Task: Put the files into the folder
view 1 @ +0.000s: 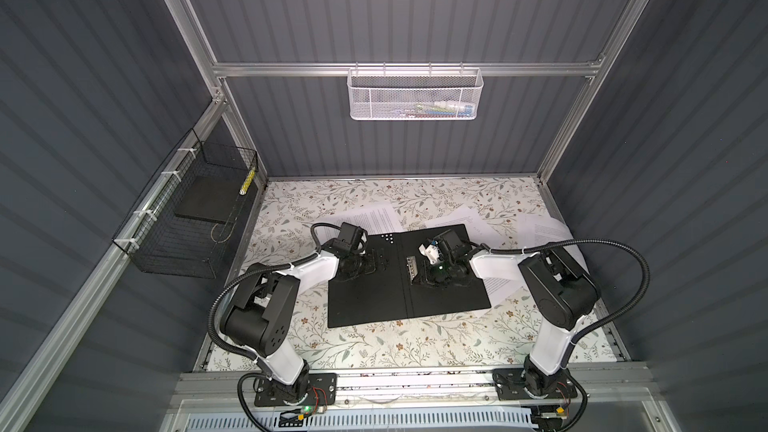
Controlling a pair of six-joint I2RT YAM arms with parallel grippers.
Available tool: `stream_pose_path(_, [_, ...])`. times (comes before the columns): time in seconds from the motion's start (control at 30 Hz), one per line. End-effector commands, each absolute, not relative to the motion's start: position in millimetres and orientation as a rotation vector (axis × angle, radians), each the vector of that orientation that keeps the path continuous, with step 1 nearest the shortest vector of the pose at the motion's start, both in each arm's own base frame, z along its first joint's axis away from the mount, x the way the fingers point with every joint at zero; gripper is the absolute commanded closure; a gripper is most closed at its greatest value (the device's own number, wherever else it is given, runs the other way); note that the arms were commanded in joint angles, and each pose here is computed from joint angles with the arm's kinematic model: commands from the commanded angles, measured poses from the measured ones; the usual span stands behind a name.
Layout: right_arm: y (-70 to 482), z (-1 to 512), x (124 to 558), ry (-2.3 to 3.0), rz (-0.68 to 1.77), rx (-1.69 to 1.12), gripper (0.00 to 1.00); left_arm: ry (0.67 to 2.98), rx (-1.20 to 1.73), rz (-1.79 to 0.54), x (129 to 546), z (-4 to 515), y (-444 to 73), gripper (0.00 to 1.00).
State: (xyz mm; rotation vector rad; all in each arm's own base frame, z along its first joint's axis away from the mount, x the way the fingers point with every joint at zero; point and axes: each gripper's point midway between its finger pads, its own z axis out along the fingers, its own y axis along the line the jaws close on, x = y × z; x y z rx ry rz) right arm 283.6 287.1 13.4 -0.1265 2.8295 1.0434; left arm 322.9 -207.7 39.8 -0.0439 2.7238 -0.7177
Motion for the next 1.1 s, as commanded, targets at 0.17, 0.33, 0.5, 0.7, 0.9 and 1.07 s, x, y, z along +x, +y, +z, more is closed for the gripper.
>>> stream_pose_path(0.17, [222.5, -41.3, 259.6, 3.030, 0.589, 0.073, 1.00, 3.047, -0.196, -0.414, 257.6, -36.8, -151.9, 0.00])
stream_pose_path(0.33, [259.5, 30.7, 271.0, 2.856, 0.918, -0.071, 0.82, 3.048, -0.194, -0.415, 258.5, -37.8, -152.1, 0.00])
stream_pose_path(0.5, [262.3, 74.2, 277.9, 2.715, 0.992, -0.116, 0.49, 3.049, -0.196, -0.424, 258.8, -38.8, -153.4, 0.00])
stream_pose_path(0.7, [252.9, 63.3, 270.8, 2.749, 0.966, -0.099, 0.56, 3.052, -0.191, -0.445, 258.3, -39.9, -155.7, 0.00])
stream_pose_path(0.9, [217.1, 63.8, 286.4, 2.697, 0.925, 0.027, 0.36, 3.029, -0.147, -0.525, 262.2, -28.9, -165.3, 0.00])
stream_pose_path(1.07, [171.4, 59.1, 307.4, 2.694, 0.724, 0.165, 0.14, 2.975, -0.129, -0.608, 268.7, -3.9, -174.5, 0.00])
